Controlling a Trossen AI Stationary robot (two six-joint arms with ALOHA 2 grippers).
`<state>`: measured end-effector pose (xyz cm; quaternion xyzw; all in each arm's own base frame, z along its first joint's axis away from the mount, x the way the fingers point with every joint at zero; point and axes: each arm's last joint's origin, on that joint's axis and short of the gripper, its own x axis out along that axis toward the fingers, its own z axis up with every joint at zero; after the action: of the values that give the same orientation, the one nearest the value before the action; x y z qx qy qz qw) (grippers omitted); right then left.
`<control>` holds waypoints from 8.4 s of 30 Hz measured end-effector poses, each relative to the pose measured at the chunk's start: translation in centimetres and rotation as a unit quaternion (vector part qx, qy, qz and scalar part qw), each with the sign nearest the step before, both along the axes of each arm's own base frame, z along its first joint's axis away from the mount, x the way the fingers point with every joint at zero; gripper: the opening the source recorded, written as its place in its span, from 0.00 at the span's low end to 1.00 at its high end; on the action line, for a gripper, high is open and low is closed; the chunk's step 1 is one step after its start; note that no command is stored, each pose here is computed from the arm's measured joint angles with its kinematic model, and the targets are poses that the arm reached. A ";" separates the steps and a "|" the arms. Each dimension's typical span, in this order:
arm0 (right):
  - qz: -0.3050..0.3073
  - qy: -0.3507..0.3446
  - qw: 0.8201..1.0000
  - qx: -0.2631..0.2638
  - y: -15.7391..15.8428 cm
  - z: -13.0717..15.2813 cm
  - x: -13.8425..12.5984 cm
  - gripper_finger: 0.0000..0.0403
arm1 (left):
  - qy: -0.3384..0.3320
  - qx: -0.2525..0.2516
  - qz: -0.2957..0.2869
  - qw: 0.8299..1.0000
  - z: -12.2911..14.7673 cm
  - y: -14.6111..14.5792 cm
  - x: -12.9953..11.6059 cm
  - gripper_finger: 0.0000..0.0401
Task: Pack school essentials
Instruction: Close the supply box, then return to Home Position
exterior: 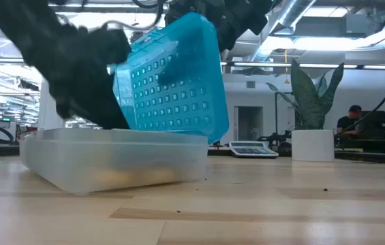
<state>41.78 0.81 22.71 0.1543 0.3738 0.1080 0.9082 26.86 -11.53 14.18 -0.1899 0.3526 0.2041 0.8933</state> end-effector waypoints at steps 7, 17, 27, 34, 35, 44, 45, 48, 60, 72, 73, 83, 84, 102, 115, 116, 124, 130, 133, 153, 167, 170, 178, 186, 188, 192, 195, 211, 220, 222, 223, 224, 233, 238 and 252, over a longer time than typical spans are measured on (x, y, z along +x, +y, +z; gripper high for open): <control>0.008 -0.006 1.000 -0.001 0.8 0.1 0.1 0.00 | 0.036 0.021 -0.004 0.999 3.9 -1.3 -1.3 0.00; 0.033 -0.030 0.999 -0.004 2.7 0.1 0.4 0.00 | 0.086 -0.080 0.006 0.993 3.6 -5.8 -5.4 0.00; 0.051 -0.024 0.998 -0.004 4.4 -2.0 1.3 0.00 | 0.156 -0.097 0.080 0.980 1.5 -7.4 -8.1 0.00; 0.058 -0.001 0.998 0.001 5.4 -4.7 2.4 0.00 | 0.070 -0.065 0.068 0.993 5.8 -8.4 -8.3 0.00; 0.061 -0.008 0.998 0.000 5.6 -4.4 2.5 0.00 | 0.048 -0.051 0.066 0.995 6.5 -8.6 -8.3 0.00; 0.087 -0.067 0.994 -0.009 7.4 -1.7 2.8 0.00 | 0.013 0.026 0.089 0.996 6.3 -7.5 -8.5 0.00; 0.091 -0.066 0.994 -0.010 7.7 -1.9 2.8 0.00 | 0.012 0.037 0.096 0.995 6.1 -7.2 -8.7 0.00; 0.101 -0.048 0.994 -0.010 8.6 -4.2 3.3 0.00 | 0.016 0.056 0.116 0.992 5.6 -6.5 -9.0 0.00; 0.102 0.029 0.994 0.026 8.3 -6.8 3.1 0.00 | 0.093 0.106 0.180 0.973 1.9 -2.4 -10.1 0.00; 0.051 0.070 0.994 -0.072 5.8 -3.0 0.8 0.00 | 0.007 0.018 0.088 0.996 -1.2 -2.5 -7.3 0.00; 0.036 0.066 0.993 -0.091 5.7 -2.4 0.5 0.00 | -0.006 0.015 0.080 0.997 -1.0 -2.6 -6.8 0.00; 0.008 0.048 0.991 -0.123 10.2 0.5 -1.6 0.00 | -0.065 -0.001 0.030 0.997 0.2 -2.3 -4.0 0.00; 0.008 0.050 0.990 -0.134 10.9 0.4 -1.9 0.00 | -0.074 -0.007 0.024 0.997 0.3 -2.4 -3.8 0.00; 0.018 -0.005 0.969 -0.245 17.1 4.5 -8.4 0.00 | -0.190 -0.028 -0.161 0.968 5.6 -4.4 -1.8 0.00; -0.100 -0.220 0.949 -0.205 6.4 7.9 -24.7 0.00 | -0.360 0.168 -0.271 0.877 17.1 3.4 -12.3 0.00; -0.107 -0.251 0.942 -0.195 5.5 6.9 -25.7 0.00 | -0.360 0.161 -0.266 0.880 16.2 4.0 -12.9 0.00; -0.159 -0.381 0.900 -0.142 1.2 -0.7 -29.8 0.00 | -0.399 0.108 -0.216 0.885 9.1 6.8 -15.5 0.00; -0.199 -0.392 0.891 -0.109 0.0 -4.8 -31.1 0.00 | -0.418 0.093 -0.201 0.881 5.8 7.7 -16.5 0.00; -0.213 -0.382 0.892 -0.110 -0.3 -5.4 -31.5 0.00 | -0.417 0.097 -0.203 0.881 4.6 8.0 -16.8 0.00; -0.249 -0.358 0.876 -0.207 -1.7 -5.8 -31.9 0.04 | -0.381 0.140 -0.125 0.905 3.0 9.3 -17.4 0.00; -0.248 -0.357 0.876 -0.207 -1.7 -5.9 -31.9 0.04 | -0.380 0.140 -0.125 0.906 2.9 9.3 -17.4 0.00; -0.248 -0.357 0.877 -0.207 -1.7 -5.9 -31.9 0.04 | -0.380 0.142 -0.126 0.905 2.9 9.3 -17.4 0.00; -0.248 -0.356 0.877 -0.207 -1.7 -5.9 -31.9 0.04 | -0.380 0.143 -0.127 0.905 2.9 9.3 -17.4 0.00; -0.248 -0.356 0.877 -0.207 -1.7 -5.9 -31.9 0.04 | -0.379 0.143 -0.127 0.905 2.9 9.3 -17.4 0.00; -0.248 -0.356 0.877 -0.207 -1.7 -5.9 -31.9 0.04 | -0.380 0.142 -0.127 0.905 2.9 9.3 -17.4 0.00; -0.248 -0.356 0.877 -0.207 -1.7 -5.9 -31.9 0.04 | -0.380 0.142 -0.126 0.905 2.9 9.3 -17.4 0.00; -0.248 -0.356 0.877 -0.207 -1.7 -5.9 -31.9 0.04 | -0.380 0.142 -0.127 0.905 2.9 9.3 -17.4 0.00; -0.248 -0.356 0.877 -0.207 -1.7 -5.9 -31.9 0.04 | -0.380 0.140 -0.126 0.906 2.9 9.3 -17.4 0.00; -0.248 -0.356 0.877 -0.207 -1.7 -5.9 -31.9 0.04 | -0.380 0.141 -0.126 0.905 2.9 9.3 -17.4 0.00; -0.248 -0.356 0.877 -0.207 -1.7 -5.9 -31.9 0.04 | -0.380 0.142 -0.127 0.905 2.9 9.3 -17.4 0.00; -0.248 -0.356 0.877 -0.207 -1.7 -5.9 -31.9 0.04 | -0.380 0.141 -0.126 0.905 2.9 9.3 -17.4 0.00; -0.248 -0.356 0.877 -0.207 -1.7 -5.9 -31.9 0.04 | -0.380 0.141 -0.126 0.906 2.9 9.3 -17.4 0.00; -0.248 -0.356 0.877 -0.207 -1.7 -5.9 -31.9 0.04 | -0.380 0.140 -0.126 0.906 2.9 9.3 -17.4 0.00; -0.248 -0.356 0.877 -0.207 -1.7 -5.9 -31.9 0.04 | -0.380 0.140 -0.126 0.906 2.9 9.3 -17.4 0.00; -0.248 -0.356 0.877 -0.207 -1.7 -5.9 -31.9 0.04 | -0.380 0.140 -0.126 0.906 2.9 9.3 -17.4 0.00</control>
<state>9.86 -0.85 16.78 0.0018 -0.0116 -0.1531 0.9881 9.49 -2.23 17.10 -0.0803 -0.0247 0.0496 0.9952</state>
